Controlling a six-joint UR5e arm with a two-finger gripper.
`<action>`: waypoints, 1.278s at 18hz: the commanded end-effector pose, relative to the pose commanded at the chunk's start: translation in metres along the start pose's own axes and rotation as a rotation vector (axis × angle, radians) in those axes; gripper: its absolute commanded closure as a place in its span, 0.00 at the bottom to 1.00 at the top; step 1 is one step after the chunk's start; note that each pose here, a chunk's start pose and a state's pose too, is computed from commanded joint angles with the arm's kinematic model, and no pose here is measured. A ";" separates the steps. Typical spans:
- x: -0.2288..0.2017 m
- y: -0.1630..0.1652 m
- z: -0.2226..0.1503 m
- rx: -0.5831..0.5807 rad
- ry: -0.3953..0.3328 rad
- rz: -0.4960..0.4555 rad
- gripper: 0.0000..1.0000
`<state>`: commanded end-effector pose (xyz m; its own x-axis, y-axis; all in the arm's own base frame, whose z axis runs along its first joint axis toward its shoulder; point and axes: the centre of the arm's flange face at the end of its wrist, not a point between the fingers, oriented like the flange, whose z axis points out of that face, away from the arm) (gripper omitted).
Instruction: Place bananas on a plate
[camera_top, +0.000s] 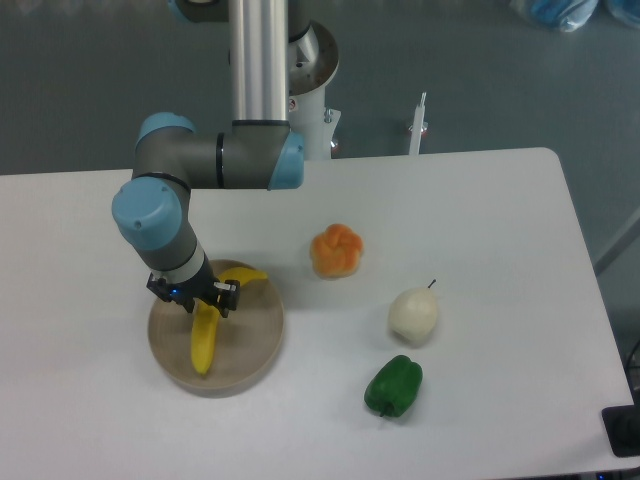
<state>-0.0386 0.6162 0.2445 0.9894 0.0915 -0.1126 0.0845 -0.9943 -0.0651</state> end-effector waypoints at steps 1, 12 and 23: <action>-0.009 0.000 -0.003 0.003 -0.002 -0.014 0.00; -0.181 0.001 -0.039 -0.003 -0.182 0.226 0.00; -0.303 0.017 -0.082 0.014 -0.236 0.453 0.00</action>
<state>-0.3274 0.5670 0.3586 0.8724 -0.3374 -0.3537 -0.3502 -0.9362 0.0293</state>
